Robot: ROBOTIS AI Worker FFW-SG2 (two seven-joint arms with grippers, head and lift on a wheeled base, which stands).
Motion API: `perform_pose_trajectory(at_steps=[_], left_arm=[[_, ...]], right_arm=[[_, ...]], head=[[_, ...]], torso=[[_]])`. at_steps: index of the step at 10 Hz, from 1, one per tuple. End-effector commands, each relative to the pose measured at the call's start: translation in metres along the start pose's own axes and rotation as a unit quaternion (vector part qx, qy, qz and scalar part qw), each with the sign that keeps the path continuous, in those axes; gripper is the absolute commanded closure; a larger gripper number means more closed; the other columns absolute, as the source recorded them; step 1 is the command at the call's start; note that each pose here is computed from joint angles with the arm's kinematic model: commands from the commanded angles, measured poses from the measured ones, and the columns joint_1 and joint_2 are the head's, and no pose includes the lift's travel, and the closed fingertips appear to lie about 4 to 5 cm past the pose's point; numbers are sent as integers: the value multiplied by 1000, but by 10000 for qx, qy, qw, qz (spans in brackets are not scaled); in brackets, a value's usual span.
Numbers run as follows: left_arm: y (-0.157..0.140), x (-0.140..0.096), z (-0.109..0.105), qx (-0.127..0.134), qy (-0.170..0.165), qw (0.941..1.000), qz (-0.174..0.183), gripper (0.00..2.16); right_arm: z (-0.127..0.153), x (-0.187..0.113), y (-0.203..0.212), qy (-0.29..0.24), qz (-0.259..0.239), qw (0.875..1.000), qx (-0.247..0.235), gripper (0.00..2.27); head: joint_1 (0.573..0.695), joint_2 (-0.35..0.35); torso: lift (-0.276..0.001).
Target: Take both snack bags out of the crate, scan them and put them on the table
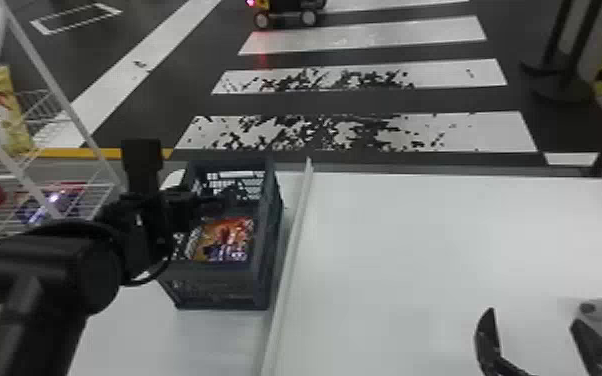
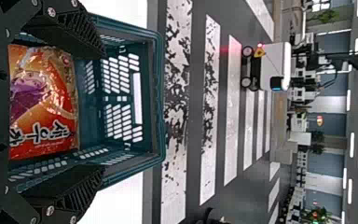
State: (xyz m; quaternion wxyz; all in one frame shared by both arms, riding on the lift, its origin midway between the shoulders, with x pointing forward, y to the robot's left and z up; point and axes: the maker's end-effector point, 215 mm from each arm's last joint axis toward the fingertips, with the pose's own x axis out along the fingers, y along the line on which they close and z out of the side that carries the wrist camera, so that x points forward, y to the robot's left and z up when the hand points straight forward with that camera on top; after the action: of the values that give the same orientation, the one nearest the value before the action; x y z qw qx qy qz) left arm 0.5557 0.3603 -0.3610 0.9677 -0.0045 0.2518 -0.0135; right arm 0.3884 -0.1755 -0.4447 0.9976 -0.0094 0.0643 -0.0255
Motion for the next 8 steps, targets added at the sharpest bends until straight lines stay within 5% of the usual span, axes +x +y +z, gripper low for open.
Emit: perform_pose_trajectory(at_steps=[1,8], left_arm=[[-3,10,-12,-28,250,9997,-76,151],[-11,45,-48,22,1137,9933,-182,161]], right_arm=[[0,0,-1,-2,-4,10000,-8,70],[-3,-1,-4,27,-14,10000,-27,70]], head=[[695,216],[695,206]], torso=[[-94],[-94]])
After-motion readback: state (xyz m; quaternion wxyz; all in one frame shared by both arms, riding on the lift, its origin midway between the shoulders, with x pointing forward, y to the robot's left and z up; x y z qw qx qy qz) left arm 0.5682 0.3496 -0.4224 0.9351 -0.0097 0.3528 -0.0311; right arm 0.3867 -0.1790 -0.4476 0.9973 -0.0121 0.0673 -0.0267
